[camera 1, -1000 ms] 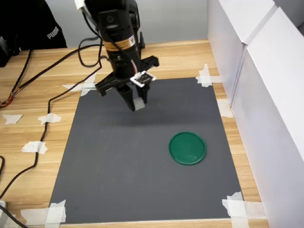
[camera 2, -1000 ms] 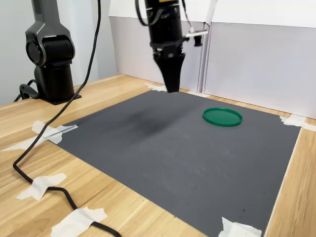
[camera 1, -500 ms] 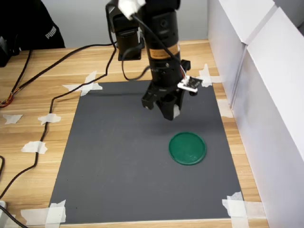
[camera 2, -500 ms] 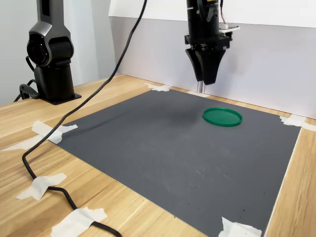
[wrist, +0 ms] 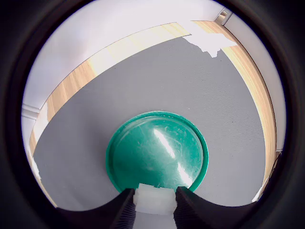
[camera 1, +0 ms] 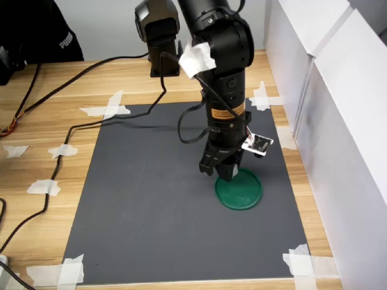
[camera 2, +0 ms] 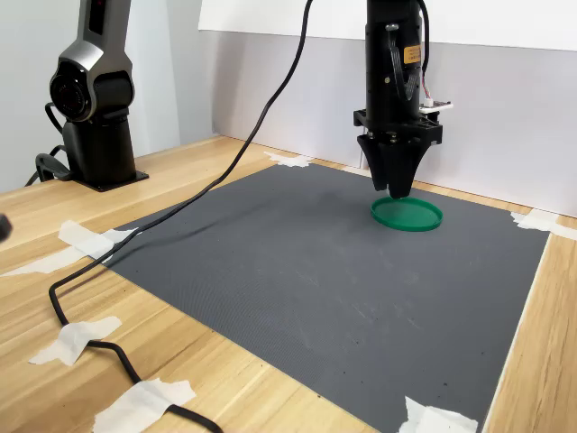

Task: Grasp a white terminal and put it on the green lid.

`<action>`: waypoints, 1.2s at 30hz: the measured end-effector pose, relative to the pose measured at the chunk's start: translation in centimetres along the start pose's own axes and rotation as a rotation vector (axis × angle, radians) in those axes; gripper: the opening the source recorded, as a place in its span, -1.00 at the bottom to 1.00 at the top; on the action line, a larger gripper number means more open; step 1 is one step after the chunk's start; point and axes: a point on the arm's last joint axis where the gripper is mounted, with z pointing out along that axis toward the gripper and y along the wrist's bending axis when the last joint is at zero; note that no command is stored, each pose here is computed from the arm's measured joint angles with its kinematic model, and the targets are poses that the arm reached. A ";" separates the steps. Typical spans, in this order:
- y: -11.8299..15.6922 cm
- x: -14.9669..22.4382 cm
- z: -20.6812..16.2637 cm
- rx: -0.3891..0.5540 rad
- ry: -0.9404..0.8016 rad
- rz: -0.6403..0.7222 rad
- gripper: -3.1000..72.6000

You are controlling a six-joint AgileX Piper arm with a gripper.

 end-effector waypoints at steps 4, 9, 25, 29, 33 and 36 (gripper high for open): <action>0.0 0.1 0.7 -0.008 0.011 0.000 -0.10; 0.0 0.1 1.0 -0.008 0.015 -0.003 -0.10; -0.1 -0.2 -0.5 0.016 -0.024 0.038 0.66; 0.2 0.3 -4.1 0.056 -0.096 0.097 0.58; 0.4 2.2 -7.8 0.119 -0.186 0.139 0.29; 0.0 4.6 -10.1 0.171 -0.239 0.204 -0.10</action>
